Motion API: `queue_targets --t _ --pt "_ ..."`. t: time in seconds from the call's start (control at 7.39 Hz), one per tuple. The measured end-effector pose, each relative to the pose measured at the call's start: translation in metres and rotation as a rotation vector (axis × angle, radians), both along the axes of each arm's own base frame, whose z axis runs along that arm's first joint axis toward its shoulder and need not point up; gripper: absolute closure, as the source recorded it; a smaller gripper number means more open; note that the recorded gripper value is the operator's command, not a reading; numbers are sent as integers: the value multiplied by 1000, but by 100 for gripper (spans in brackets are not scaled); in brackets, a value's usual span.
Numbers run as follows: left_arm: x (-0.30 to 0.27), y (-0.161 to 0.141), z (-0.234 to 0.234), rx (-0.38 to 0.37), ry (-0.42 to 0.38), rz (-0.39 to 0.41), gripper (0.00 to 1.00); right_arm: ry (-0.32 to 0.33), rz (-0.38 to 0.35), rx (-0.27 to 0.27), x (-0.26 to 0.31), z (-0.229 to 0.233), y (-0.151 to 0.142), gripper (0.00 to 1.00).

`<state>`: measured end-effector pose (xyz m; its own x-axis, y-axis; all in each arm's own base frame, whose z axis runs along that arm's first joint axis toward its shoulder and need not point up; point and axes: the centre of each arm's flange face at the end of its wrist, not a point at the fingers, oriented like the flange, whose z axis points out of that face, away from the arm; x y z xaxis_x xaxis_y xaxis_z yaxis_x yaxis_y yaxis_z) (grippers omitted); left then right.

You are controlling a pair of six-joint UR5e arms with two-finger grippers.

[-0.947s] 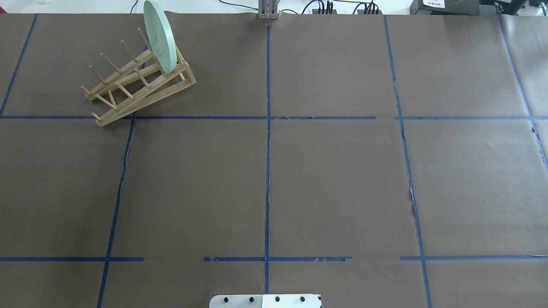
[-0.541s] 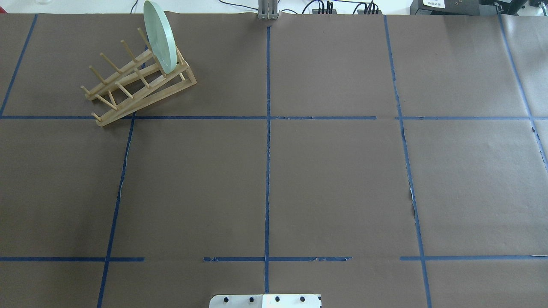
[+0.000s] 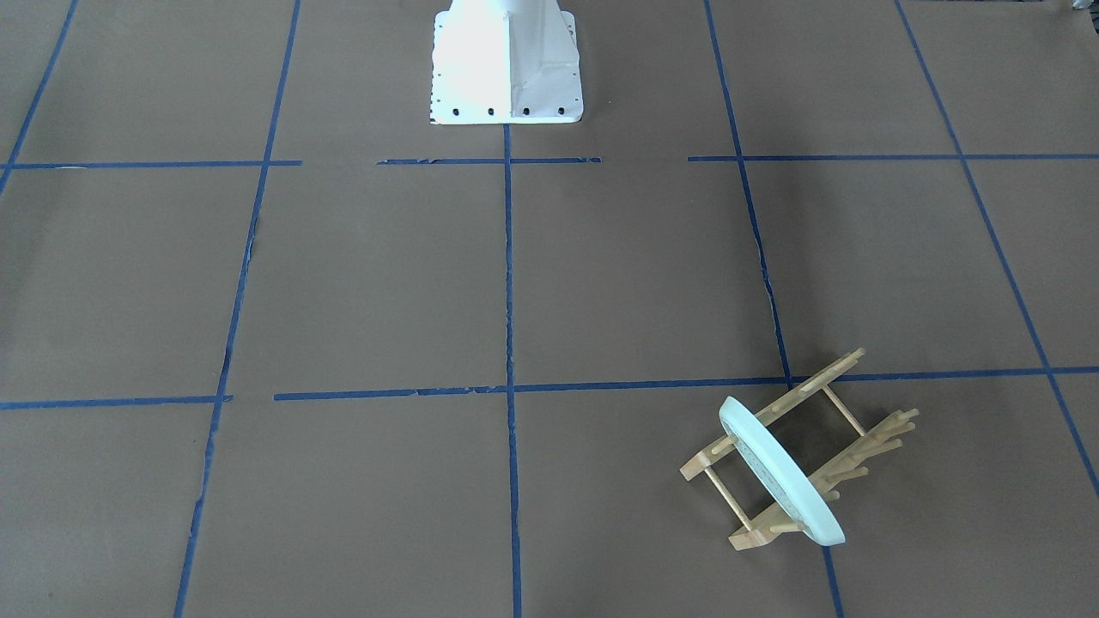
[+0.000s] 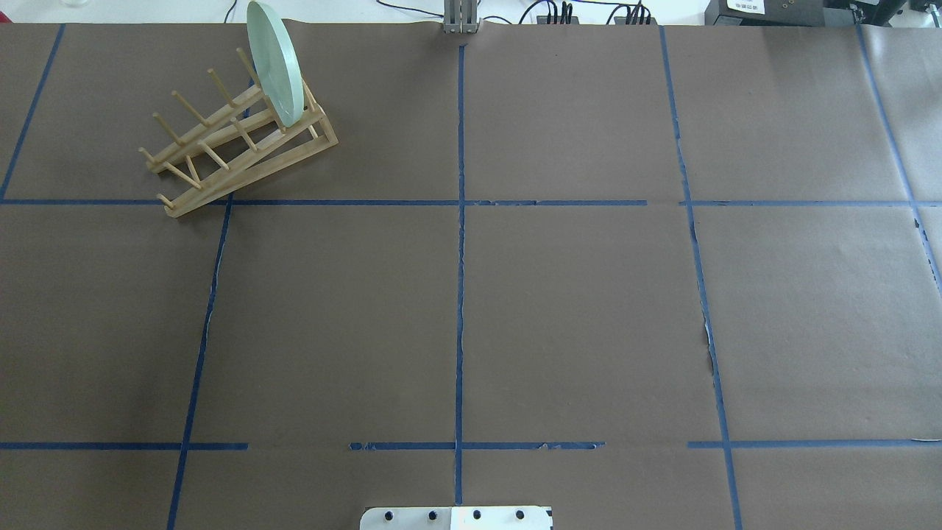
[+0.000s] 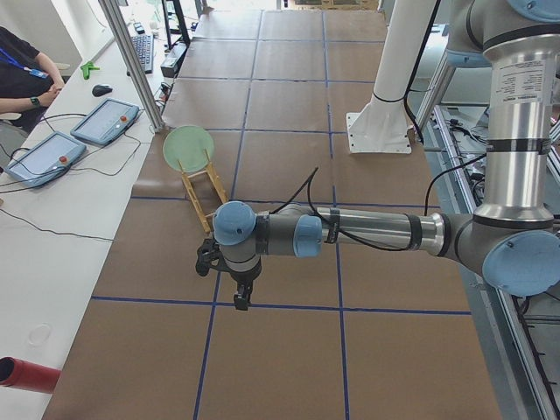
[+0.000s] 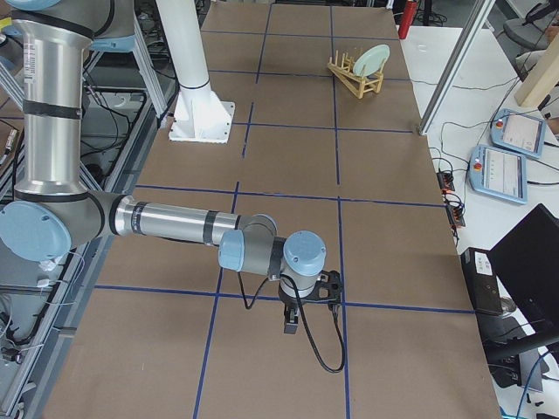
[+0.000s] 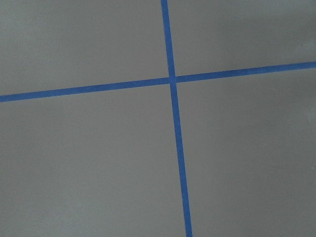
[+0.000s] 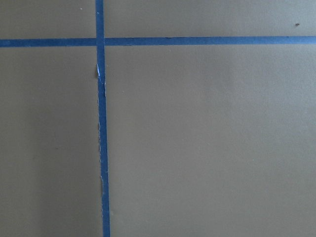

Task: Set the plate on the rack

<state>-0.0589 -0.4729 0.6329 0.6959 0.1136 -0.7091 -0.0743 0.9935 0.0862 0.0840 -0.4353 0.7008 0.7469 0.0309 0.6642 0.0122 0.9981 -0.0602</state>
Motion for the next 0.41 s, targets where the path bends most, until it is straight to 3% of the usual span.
queue_targets --t 0.41 --pt "0 -1 -2 5 0 1 0 0 0 0 0 0 0 0"
